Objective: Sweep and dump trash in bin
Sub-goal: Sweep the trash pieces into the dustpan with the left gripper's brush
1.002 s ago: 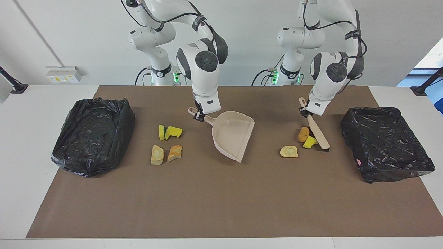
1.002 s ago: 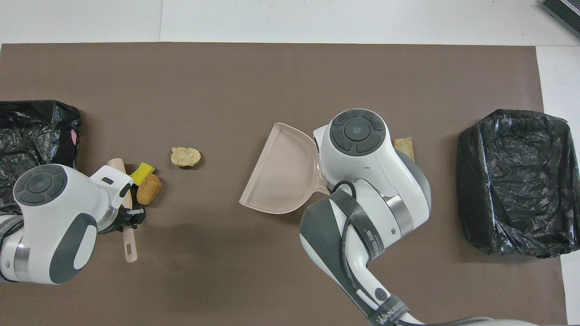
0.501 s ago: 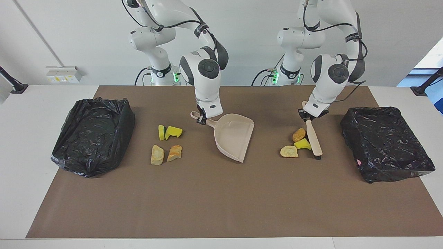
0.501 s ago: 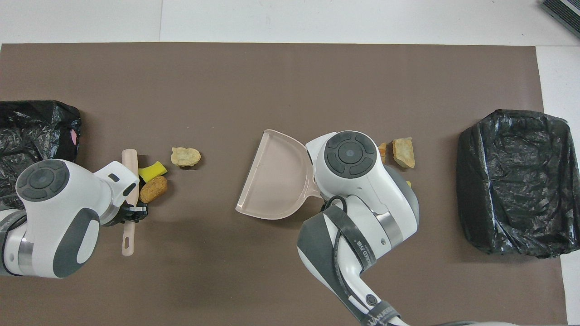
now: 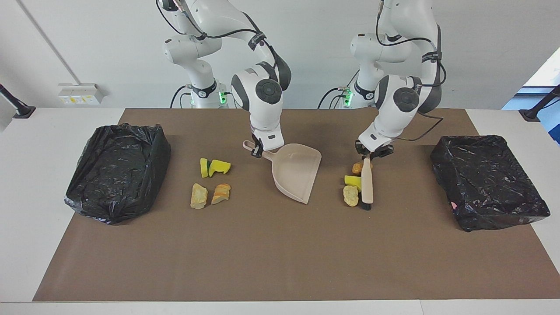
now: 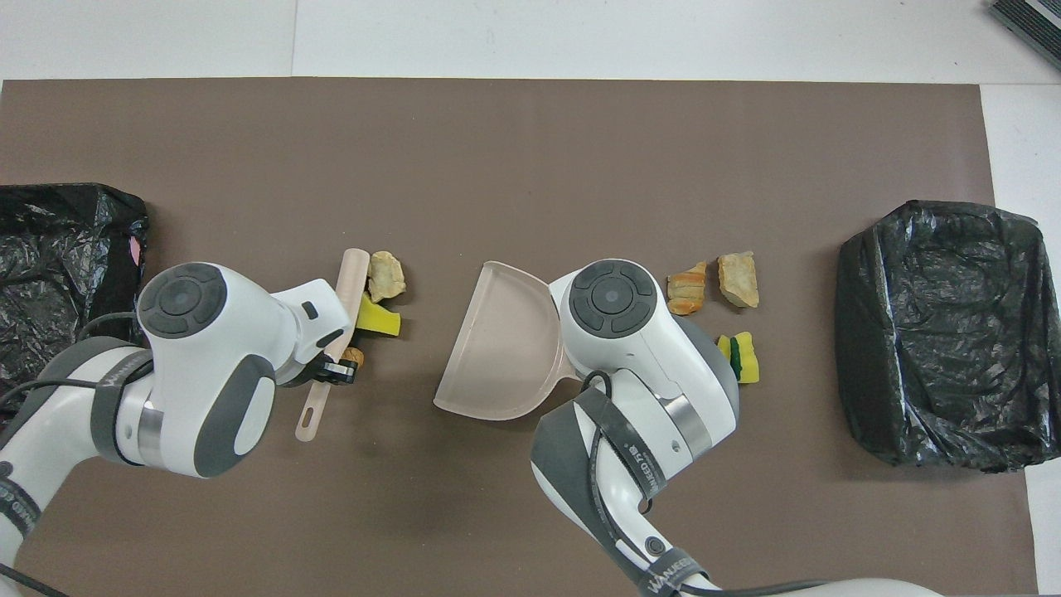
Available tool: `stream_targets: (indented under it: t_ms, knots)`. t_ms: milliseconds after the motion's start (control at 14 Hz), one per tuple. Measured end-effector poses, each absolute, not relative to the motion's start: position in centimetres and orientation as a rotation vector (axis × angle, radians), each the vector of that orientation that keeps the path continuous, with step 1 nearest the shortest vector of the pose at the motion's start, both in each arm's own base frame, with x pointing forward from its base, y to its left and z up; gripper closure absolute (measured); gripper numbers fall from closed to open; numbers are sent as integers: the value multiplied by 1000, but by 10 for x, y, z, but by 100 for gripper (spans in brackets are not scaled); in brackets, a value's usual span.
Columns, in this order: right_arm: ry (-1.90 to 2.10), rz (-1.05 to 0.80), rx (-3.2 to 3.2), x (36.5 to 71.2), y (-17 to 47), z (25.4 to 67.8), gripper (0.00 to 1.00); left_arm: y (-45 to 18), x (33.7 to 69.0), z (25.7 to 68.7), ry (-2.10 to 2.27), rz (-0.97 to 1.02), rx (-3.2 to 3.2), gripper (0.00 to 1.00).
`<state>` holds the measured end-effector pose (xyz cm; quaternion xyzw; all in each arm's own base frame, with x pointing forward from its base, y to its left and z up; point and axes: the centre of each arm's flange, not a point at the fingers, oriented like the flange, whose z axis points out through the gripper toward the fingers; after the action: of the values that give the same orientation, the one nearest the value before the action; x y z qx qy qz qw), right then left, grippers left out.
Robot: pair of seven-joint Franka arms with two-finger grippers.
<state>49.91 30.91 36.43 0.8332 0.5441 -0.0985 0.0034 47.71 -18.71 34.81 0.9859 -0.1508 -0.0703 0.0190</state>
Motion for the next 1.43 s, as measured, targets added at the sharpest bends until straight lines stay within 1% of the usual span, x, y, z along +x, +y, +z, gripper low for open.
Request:
stream_targets:
  t_ms: [358, 501, 572, 715, 859, 930, 1145, 1431]
  knots:
    - [1696, -311, 2618, 499, 310, 364, 68, -290, 427, 354, -557, -231, 3018, 74]
    - [1694, -312, 2618, 499, 310, 364, 68, -308, 418, 370, -549, -210, 3014, 74]
    - [1694, -312, 2618, 499, 310, 364, 68, -307, 417, 382, -543, -218, 3014, 74]
    - [1694, -312, 2618, 498, 310, 364, 68, -289, 408, 416, -491, -307, 3030, 74]
    - [1694, -312, 2619, 498, 310, 364, 68, -257, 395, 445, -288, -431, 3077, 74]
    - [1694, -312, 2619, 498, 310, 364, 68, -241, 393, 453, -174, -460, 3100, 74]
    - [1694, -312, 2618, 498, 310, 364, 68, -200, 394, 443, 164, -467, 3195, 74]
    - [1792, -313, 2560, 499, 309, 364, 68, -139, 406, 402, 442, -474, 3166, 74]
